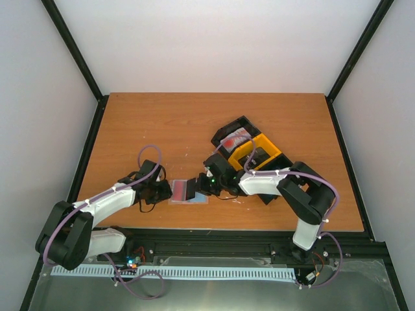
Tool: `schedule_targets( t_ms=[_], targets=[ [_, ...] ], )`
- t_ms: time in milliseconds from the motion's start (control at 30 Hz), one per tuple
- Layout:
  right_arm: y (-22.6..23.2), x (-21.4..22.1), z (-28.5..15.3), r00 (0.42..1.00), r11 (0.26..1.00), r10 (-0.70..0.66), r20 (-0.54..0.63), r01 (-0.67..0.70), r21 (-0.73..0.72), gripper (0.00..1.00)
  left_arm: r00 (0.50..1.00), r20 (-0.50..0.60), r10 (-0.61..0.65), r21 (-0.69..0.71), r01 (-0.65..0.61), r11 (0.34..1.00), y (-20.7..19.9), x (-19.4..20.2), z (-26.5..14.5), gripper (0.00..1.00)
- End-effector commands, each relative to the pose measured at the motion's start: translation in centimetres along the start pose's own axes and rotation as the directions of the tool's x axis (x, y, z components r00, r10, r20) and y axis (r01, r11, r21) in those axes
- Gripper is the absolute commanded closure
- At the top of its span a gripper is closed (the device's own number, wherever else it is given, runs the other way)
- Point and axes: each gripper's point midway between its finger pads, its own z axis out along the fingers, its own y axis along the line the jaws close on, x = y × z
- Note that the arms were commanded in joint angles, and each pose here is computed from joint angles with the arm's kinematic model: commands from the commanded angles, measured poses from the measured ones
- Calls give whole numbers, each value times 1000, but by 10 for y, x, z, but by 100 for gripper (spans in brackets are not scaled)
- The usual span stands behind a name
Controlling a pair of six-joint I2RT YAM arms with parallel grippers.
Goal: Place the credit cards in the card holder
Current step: Insert the credit card into the card holder.
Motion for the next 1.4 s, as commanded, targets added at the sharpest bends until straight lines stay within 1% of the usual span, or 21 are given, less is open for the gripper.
schedule_targets(
  t_ms=[0,633,1133,1200,1267,1367],
  targets=[
    [-4,3,10,1000,999,26,-12,-25,27,97,1000,19,-7,-3,7,1000,-3,-8,-5,76],
    [-6,11,32,994,994,106,-38,-106,2,97,1000,12,-12,4,12,1000,-3,-5,-5,76],
    [9,17,47,994,996,58,-96,-65,-65,93,1000,17,-10,4,10,1000,-4,-7,-6,76],
    [13,18,50,993,996,38,-110,-46,-78,94,1000,22,-10,3,10,1000,-4,-8,-7,76],
    [16,20,52,992,995,23,-126,-34,-89,97,1000,23,-6,3,6,1000,-4,-8,-7,76],
    [18,21,55,990,995,18,-142,-32,-100,97,1000,21,-1,6,1,1000,-4,-7,-6,76]
  ],
)
